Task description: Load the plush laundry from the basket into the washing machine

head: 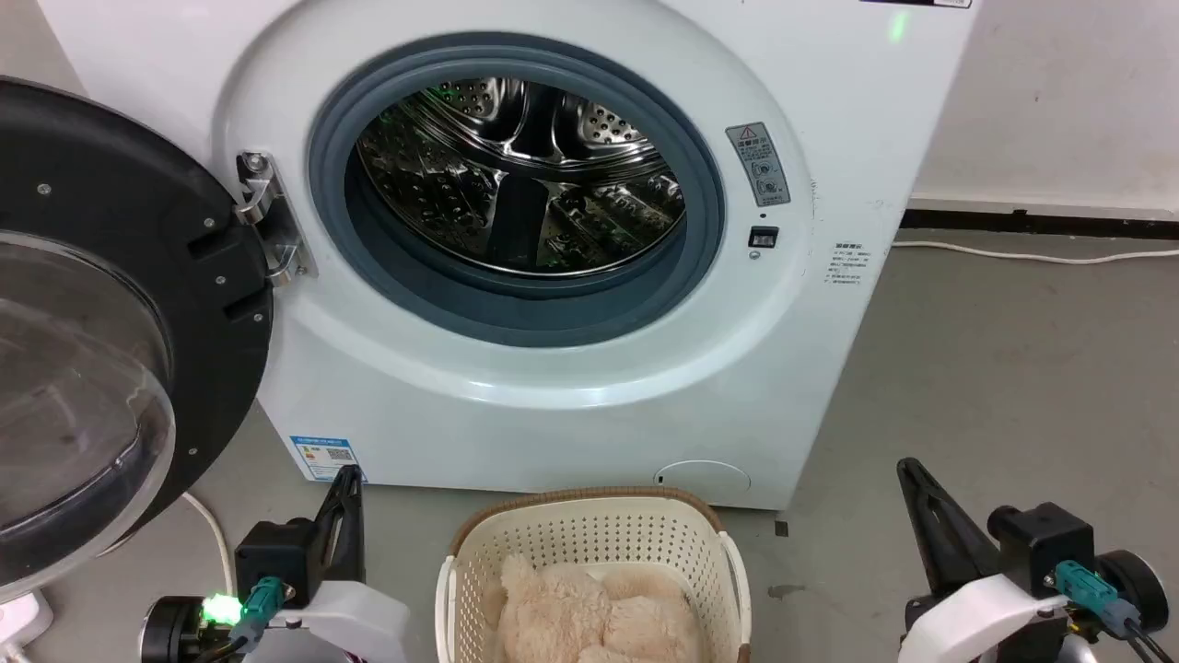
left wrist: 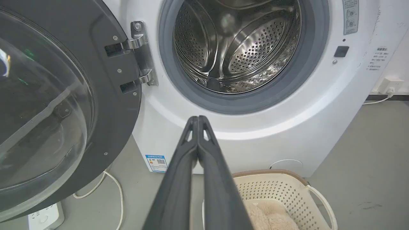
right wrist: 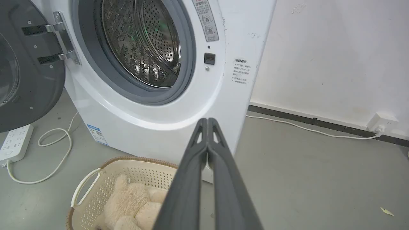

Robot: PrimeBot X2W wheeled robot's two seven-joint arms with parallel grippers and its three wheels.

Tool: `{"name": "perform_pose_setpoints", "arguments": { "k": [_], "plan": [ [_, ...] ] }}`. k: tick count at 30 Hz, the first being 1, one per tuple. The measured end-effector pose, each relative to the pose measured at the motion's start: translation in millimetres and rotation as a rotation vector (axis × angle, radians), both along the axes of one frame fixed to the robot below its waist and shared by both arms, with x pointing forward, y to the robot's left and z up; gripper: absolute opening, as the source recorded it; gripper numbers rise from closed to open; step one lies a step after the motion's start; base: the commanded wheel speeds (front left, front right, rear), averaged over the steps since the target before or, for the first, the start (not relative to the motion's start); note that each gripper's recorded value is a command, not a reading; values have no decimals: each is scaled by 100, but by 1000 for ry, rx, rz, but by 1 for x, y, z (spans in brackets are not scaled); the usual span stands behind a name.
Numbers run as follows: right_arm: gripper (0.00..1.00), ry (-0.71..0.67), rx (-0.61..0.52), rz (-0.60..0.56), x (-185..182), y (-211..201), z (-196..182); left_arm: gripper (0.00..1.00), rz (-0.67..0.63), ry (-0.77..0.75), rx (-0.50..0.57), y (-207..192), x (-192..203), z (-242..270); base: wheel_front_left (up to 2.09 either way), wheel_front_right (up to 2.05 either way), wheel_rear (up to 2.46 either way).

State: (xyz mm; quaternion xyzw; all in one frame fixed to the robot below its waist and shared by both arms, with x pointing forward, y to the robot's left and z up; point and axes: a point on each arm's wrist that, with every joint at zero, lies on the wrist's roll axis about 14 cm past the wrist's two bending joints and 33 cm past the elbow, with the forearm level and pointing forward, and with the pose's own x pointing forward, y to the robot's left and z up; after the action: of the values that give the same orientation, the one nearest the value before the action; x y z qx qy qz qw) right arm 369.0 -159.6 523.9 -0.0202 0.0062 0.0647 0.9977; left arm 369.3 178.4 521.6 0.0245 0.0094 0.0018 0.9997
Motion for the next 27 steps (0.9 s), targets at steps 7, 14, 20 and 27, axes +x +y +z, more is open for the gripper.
{"name": "perform_pose_setpoints", "arguments": {
  "k": [7, 14, 20, 27],
  "plan": [
    [0, 0, 0, 0, 0, 0, 0, 0, 0, 0, 0, 0, 0, 0, 0, 0, 0],
    [0, 0, 0, 0, 0, 0, 0, 0, 0, 0, 0, 0, 0, 0, 0, 0, 0],
    [0, 0, 0, 0, 0, 0, 0, 0, 0, 0, 0, 0, 0, 0, 0, 0, 0],
    [0, 0, 0, 0, 0, 0, 0, 0, 0, 0, 0, 0, 0, 0, 0, 0, 0]
  ]
}}
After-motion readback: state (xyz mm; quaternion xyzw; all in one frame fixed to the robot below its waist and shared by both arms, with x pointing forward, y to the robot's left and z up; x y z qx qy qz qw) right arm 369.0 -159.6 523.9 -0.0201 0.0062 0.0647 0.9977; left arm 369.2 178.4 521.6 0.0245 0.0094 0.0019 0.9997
